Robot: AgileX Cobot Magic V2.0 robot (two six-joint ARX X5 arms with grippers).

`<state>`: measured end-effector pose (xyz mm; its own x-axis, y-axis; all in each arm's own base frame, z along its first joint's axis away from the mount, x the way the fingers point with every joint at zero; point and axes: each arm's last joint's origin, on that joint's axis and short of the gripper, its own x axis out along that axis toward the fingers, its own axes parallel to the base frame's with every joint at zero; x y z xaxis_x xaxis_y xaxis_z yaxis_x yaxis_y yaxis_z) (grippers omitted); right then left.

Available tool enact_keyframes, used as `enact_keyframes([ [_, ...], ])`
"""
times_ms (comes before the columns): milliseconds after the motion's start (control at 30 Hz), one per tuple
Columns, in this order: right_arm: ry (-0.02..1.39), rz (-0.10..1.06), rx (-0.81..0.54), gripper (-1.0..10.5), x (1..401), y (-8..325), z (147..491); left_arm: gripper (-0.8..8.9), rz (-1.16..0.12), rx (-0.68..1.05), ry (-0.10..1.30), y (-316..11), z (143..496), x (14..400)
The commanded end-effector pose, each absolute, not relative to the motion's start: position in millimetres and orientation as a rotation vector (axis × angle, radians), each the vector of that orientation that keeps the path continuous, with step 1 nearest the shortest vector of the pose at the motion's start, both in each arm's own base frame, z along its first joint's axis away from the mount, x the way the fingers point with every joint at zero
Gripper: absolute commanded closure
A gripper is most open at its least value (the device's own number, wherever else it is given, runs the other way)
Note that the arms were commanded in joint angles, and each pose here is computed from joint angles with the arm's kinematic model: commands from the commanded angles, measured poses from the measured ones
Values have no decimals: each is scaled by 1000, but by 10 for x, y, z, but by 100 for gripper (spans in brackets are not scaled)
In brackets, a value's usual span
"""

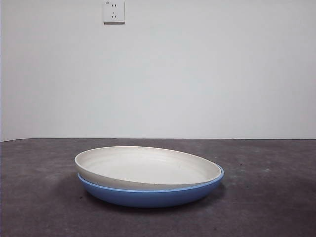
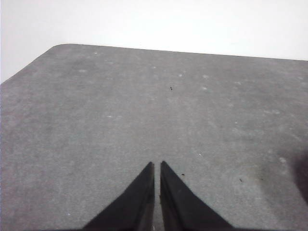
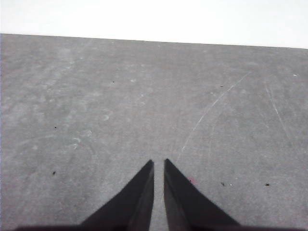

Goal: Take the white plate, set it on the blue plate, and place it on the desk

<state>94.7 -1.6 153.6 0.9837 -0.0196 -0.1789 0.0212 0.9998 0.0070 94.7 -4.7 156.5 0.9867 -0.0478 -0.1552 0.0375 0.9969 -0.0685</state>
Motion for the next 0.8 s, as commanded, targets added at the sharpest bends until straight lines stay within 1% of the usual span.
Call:
enact_keyframes([
  [33, 181, -28, 25, 914, 951, -19, 1511, 793, -39, -67, 180, -46, 1493, 955],
  [800, 179, -29, 43, 914, 951, -19, 1512, 793, -39, -67, 180, -46, 1493, 955],
])
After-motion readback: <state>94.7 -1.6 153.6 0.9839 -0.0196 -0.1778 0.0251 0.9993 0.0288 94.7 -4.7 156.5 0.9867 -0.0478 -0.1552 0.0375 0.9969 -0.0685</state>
